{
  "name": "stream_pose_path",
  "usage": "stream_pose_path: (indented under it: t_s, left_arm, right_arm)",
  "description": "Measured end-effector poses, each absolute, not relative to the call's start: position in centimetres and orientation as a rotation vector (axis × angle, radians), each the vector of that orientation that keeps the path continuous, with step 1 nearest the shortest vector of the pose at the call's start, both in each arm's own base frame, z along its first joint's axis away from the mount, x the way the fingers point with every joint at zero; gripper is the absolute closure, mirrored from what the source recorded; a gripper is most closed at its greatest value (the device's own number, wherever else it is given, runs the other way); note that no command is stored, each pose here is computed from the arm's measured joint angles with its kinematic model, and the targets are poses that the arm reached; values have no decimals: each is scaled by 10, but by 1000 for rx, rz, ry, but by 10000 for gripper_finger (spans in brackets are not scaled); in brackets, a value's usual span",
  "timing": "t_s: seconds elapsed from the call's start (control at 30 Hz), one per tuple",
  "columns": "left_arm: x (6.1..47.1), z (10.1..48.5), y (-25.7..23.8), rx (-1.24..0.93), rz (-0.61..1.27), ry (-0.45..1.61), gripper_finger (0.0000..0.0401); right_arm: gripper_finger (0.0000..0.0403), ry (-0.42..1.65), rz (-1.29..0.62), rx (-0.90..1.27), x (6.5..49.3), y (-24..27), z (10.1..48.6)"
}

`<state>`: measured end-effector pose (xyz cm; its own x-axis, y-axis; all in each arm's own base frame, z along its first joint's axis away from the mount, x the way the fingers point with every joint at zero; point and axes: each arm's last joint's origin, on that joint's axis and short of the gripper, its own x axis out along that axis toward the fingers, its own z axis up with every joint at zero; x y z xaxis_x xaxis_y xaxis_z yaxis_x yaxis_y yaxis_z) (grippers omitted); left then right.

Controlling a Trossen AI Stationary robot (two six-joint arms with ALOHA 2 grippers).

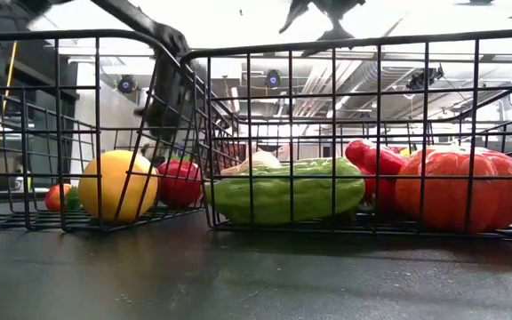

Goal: Sort produce into baskets
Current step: Put the white garlic into the right wire basket, then put the green lime into the left wire basket

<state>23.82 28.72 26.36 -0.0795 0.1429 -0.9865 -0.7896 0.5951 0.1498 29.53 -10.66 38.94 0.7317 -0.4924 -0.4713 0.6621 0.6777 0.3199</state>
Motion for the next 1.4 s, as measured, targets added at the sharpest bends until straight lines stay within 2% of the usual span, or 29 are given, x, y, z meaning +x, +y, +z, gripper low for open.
stream_pose_path:
  t_s: [0.17,0.3,0.57,0.77,0.93,1.07,1.2,1.4]
  left_arm:
    - [258,323,238,-550,670,1127,285]
    - [277,357,189,-431,529,981,281]
    - [321,383,86,-360,264,807,277]
    - [355,373,31,-334,117,762,253]
    - [374,351,0,-283,32,833,210]
    - [386,325,-10,-293,-49,945,165]
    - [395,307,-11,-417,-105,1022,118]
    - [393,307,-16,-517,-110,1054,82]
  right_arm:
    - [49,324,-620,482,297,-95,406]
    - [49,263,-599,433,292,-85,429]
    - [49,99,-582,371,258,-58,481]
    - [49,145,-581,359,245,-43,483]
    - [49,229,-571,347,243,-31,475]
    - [49,262,-555,329,243,-24,473]
    - [49,257,-542,328,240,-21,475]
    - [49,277,-535,279,238,-21,475]
